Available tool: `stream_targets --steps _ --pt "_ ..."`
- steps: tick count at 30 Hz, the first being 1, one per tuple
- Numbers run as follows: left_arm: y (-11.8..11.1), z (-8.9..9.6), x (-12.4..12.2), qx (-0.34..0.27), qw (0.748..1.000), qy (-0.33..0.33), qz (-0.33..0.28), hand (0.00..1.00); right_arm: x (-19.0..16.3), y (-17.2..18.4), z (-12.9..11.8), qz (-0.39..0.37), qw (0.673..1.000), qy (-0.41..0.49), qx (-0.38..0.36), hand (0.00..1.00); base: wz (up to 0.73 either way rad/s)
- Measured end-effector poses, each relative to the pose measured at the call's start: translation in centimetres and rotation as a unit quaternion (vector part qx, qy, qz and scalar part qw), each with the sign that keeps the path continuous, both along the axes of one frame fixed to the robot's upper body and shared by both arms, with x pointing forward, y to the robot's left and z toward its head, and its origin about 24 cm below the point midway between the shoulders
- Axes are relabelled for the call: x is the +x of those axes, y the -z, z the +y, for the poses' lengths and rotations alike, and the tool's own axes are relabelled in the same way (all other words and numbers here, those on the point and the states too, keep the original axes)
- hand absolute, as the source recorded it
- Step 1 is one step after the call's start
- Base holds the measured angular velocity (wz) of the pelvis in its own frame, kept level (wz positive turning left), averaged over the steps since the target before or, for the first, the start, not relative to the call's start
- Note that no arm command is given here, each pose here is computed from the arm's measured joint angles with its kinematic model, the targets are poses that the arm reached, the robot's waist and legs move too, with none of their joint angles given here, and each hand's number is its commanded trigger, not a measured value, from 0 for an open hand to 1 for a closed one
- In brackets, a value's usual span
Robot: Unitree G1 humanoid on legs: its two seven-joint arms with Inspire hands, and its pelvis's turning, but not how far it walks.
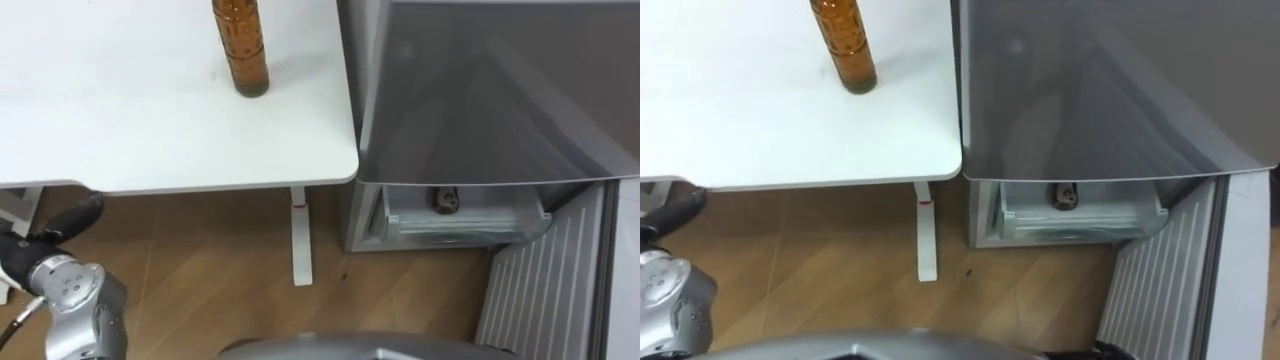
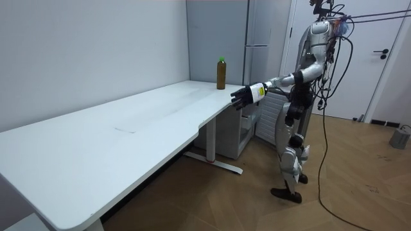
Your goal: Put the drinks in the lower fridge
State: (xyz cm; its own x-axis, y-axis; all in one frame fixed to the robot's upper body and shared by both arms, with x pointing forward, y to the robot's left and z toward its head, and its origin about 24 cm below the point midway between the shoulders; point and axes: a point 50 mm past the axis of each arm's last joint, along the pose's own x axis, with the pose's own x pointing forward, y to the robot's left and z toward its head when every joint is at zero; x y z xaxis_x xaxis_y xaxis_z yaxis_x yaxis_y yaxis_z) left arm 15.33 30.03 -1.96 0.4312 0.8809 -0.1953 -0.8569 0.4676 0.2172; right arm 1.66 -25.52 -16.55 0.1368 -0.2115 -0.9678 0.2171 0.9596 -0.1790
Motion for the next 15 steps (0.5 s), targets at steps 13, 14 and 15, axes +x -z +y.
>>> stream_targets --steps 13,14,15 --pt "-6.9 -3.0 3.6 0.128 0.977 0.128 -0.116 0.00 -1.3 0.1 -0.2 0.042 0.997 -0.061 -0.013 0.00 0.00" --pt "-7.0 -3.1 3.7 0.128 0.975 0.134 -0.119 0.00 -1.3 0.1 -0.2 0.042 0.997 -0.066 -0.013 0.00 0.00" --pt "-7.2 -3.5 3.9 0.127 0.973 0.150 -0.125 0.00 -1.4 0.1 -0.2 0.046 0.996 -0.070 -0.013 0.00 0.00"
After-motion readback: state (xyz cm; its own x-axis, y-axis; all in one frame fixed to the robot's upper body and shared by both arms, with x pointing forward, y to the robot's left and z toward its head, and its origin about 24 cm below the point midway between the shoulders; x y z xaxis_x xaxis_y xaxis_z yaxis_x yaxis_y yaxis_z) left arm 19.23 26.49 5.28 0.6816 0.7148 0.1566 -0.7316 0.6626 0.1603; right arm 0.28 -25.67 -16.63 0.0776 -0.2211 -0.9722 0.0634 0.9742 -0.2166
